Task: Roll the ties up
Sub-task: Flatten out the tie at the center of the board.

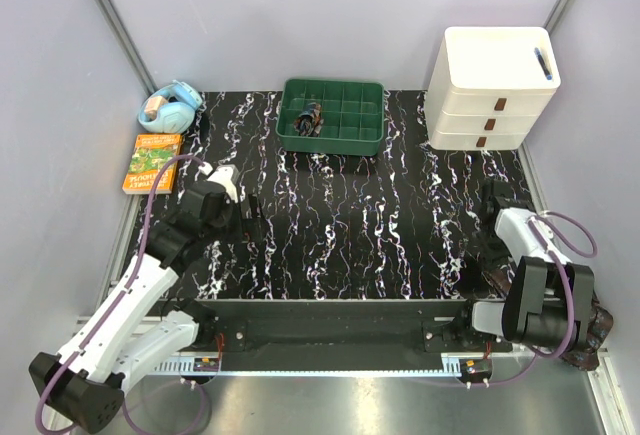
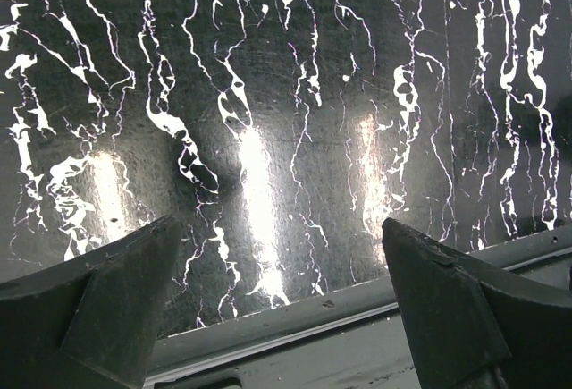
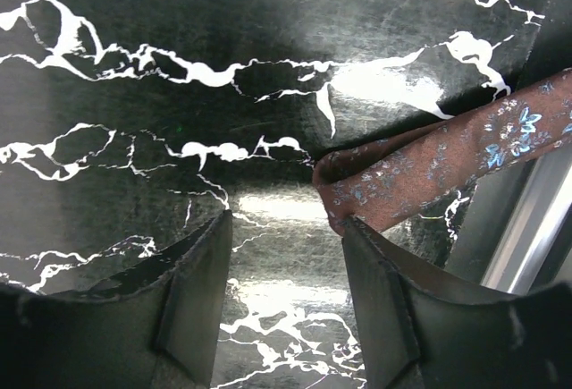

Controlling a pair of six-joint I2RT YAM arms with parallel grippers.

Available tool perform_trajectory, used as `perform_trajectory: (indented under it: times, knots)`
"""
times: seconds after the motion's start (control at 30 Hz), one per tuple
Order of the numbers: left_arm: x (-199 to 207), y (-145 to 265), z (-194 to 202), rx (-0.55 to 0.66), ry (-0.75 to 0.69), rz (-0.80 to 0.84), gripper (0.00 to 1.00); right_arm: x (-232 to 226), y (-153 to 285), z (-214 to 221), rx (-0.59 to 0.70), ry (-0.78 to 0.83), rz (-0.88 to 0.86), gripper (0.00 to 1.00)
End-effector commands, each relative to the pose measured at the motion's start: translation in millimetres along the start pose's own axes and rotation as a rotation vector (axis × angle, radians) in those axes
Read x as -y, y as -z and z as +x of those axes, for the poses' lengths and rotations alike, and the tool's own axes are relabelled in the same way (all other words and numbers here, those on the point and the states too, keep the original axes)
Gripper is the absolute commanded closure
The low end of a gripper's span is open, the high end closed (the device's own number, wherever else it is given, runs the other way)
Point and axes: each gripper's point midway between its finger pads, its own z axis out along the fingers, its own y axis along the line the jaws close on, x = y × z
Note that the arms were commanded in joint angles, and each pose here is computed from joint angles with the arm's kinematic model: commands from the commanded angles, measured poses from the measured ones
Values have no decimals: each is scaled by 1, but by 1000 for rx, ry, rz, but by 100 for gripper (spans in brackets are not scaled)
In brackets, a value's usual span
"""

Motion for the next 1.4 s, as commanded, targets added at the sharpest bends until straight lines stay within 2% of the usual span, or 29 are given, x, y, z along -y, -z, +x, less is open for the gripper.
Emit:
perform_trajectory:
  times: [0.0, 0.17, 0.3, 0.43, 0.63, 0.87, 1.0, 1.23, 1.33, 1.37]
  knots:
    - [1, 2, -11, 39, -2, -14, 1, -1, 9, -12, 19, -52, -12, 42]
    - [2, 3, -11, 45, -4, -18, 1, -4, 29, -31, 73, -36, -61, 40]
    - [2, 3, -11, 43, -4, -18, 1, -2, 36, -31, 54, -9, -64, 37]
    - [3, 3, -11, 45, -8, -14, 1, 19, 32, -28, 73, -46, -1, 35]
    - [7, 1, -7, 28, -24, -6, 1, 23, 19, -11, 17, -60, 20, 34]
    - [9, 2, -5, 23, -34, -5, 1, 27, 12, -13, -1, -72, 26, 34]
    - [9, 2, -5, 23, -35, -5, 1, 26, 5, -3, -61, -66, 36, 38]
    - [10, 1, -4, 18, -38, -5, 1, 34, -2, -4, -77, -103, 88, 41]
    - [10, 1, -3, 15, -41, -6, 1, 33, -2, -14, -44, -107, 93, 50]
    - [10, 0, -3, 12, -41, -7, 1, 33, -2, -19, -26, -111, 96, 56]
